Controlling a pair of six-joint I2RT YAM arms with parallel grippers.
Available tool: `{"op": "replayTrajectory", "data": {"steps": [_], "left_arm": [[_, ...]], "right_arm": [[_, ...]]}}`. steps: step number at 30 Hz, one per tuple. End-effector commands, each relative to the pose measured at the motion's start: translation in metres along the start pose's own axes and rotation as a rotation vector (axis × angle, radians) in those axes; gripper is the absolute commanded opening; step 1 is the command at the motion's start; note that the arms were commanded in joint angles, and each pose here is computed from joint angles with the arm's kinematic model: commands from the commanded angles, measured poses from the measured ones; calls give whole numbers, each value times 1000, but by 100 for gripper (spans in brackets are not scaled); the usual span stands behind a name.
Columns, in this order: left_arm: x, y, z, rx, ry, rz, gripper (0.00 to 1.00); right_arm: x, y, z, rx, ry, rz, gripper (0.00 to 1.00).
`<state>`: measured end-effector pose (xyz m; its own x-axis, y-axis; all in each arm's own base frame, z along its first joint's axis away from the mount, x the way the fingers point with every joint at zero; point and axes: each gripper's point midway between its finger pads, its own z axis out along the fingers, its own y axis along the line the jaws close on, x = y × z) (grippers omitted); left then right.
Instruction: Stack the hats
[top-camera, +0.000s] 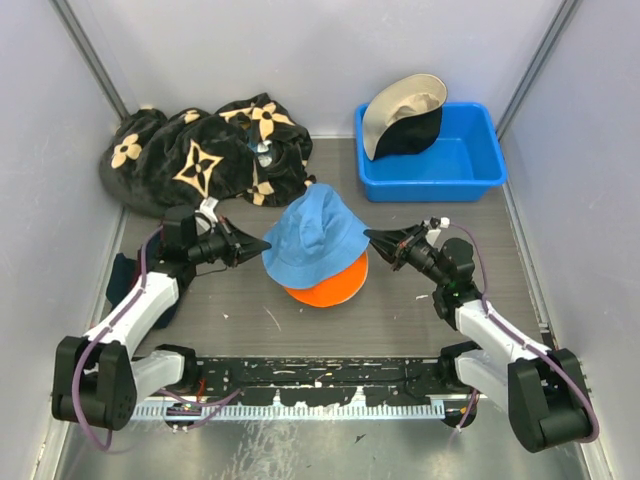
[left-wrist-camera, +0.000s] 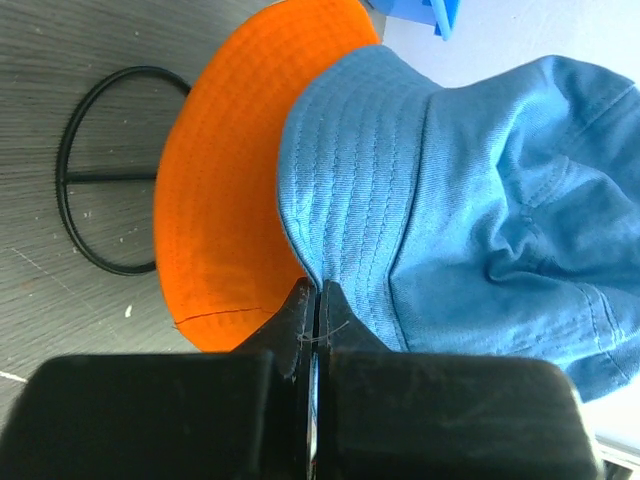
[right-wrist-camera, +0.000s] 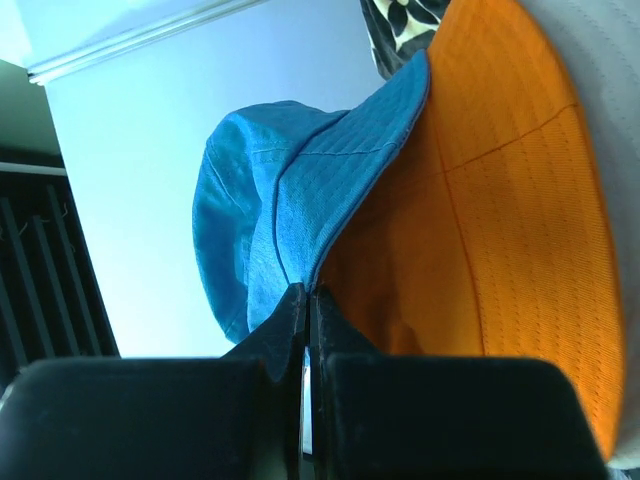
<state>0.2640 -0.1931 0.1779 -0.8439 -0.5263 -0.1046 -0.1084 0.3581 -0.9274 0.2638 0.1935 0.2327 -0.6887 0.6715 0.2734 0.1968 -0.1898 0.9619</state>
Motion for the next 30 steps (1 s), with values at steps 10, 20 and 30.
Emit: {"op": "replayTrajectory", "data": {"steps": [10, 20, 30], "left_arm": [[5, 33, 14, -27, 52, -15, 0], [5, 42, 19, -48, 69, -18, 0], [14, 80, 23, -150, 100, -45, 0]], "right_arm": [[-9, -27, -1, 80, 18, -57, 1], [-24, -92, -22, 272, 4, -83, 1], [-34, -133, -26, 457, 46, -179, 1]]}}
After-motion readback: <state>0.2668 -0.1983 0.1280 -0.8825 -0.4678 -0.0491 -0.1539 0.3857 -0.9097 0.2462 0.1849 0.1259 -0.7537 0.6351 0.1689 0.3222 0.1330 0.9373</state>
